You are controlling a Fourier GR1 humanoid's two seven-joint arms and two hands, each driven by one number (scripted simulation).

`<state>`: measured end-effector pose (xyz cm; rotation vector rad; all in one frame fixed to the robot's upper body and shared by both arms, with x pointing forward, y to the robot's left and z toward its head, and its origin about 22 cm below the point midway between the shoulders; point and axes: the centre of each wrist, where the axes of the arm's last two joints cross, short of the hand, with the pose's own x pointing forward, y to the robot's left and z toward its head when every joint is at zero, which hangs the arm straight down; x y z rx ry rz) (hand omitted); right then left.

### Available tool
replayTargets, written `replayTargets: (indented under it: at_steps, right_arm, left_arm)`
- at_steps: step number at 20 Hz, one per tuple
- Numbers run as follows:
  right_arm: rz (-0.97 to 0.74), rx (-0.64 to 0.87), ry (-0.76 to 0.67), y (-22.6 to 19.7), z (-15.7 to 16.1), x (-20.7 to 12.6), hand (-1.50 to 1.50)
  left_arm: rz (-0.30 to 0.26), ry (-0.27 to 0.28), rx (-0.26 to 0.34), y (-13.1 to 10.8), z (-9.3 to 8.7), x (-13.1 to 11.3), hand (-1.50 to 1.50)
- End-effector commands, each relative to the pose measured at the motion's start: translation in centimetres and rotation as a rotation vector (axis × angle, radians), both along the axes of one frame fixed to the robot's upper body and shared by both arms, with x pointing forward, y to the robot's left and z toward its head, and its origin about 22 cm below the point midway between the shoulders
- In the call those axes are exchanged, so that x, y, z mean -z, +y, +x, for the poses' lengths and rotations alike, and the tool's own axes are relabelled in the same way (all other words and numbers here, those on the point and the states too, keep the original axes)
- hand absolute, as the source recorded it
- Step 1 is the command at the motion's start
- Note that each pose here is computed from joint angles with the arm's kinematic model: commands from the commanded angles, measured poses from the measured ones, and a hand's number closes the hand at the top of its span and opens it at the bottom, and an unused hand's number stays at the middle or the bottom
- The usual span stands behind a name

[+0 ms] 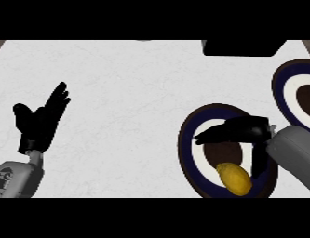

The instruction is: Pick the lemon from the plate and place it in the plate

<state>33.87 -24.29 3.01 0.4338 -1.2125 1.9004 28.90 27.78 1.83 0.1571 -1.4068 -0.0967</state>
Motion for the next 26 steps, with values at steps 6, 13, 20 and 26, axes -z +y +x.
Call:
replayTargets:
  at_steps: [6, 13, 20, 26]
  right_arm:
    - [-0.019, -0.131, 0.111, 1.6, -0.2, 1.1, -1.50]
    - [-0.031, -0.132, 0.077, 1.4, -1.2, 2.7, -1.50]
    - [-0.124, -0.263, 0.081, 2.7, -1.3, 2.5, 1.50]
    - [-0.046, -0.331, 0.092, 3.1, -2.3, 2.3, 1.50]
  left_arm:
    - [0.015, 0.002, -0.004, 1.5, 0.6, -1.0, 0.00]
    - [0.014, -0.004, -0.009, 0.8, -1.4, 1.5, 0.00]
    - [0.006, -0.014, 0.001, 0.8, -1.2, -0.5, 0.00]
    - [0.013, -0.010, -0.006, 0.1, -0.5, 0.0, 0.00]
